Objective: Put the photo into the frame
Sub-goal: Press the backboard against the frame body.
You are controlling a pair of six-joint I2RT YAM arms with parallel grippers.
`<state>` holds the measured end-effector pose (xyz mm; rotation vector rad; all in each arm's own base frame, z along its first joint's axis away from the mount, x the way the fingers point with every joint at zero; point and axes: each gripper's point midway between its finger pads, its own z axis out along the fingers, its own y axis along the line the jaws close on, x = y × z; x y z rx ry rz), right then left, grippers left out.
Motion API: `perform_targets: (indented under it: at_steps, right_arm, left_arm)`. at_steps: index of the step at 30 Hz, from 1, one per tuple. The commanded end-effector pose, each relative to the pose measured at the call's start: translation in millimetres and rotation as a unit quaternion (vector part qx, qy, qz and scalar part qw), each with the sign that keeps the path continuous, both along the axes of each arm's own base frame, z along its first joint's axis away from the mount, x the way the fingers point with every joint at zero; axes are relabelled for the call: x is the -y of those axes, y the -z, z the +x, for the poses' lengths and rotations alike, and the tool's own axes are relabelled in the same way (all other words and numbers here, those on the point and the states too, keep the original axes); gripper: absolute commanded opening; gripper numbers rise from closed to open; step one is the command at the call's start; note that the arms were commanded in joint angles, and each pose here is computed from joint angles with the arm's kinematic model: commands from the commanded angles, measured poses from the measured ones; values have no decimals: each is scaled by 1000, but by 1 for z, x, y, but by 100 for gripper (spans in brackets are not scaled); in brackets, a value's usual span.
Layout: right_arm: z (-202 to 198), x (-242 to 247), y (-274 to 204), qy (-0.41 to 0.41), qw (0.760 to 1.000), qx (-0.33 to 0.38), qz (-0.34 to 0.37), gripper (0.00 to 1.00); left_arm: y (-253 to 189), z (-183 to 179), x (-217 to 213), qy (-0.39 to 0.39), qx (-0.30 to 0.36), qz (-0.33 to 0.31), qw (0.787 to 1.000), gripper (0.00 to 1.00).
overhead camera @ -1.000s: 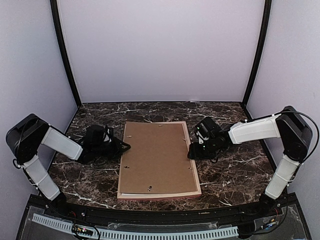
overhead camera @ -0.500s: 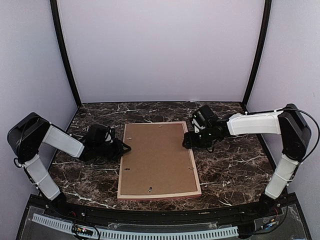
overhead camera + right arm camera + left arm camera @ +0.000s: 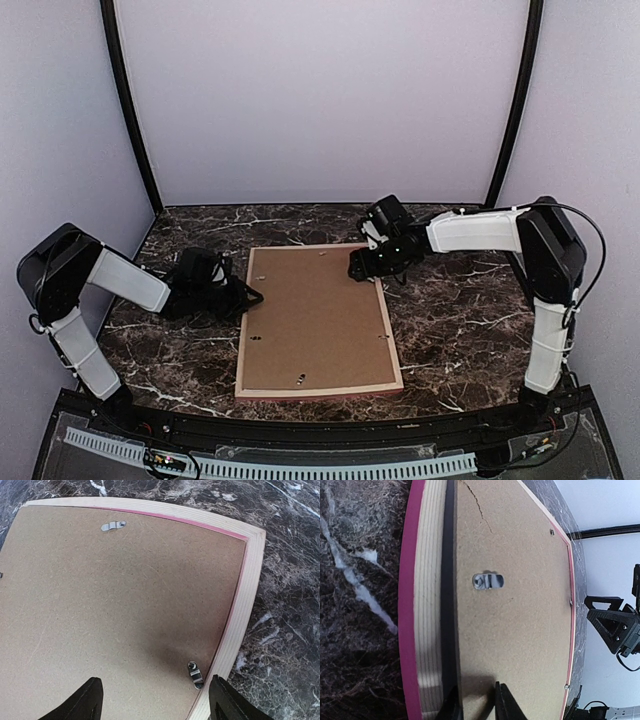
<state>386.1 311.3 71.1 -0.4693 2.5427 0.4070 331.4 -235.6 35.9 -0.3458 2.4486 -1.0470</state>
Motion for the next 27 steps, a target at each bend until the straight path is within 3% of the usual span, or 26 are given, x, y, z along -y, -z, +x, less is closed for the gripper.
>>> perform_targets:
  at_steps: [1, 19, 27]
  right_arm:
    - [10, -11, -1, -26, 1000, 7, 4, 74]
    - [3, -2, 25, -6, 999, -30, -19, 73]
    - [-27, 18, 8, 6, 999, -33, -4, 73]
  left_arm:
    - [16, -8, -6, 8, -26, 33, 999, 19]
    - [16, -10, -7, 6, -25, 31, 999, 19]
    - [15, -7, -4, 10, -24, 29, 999, 20]
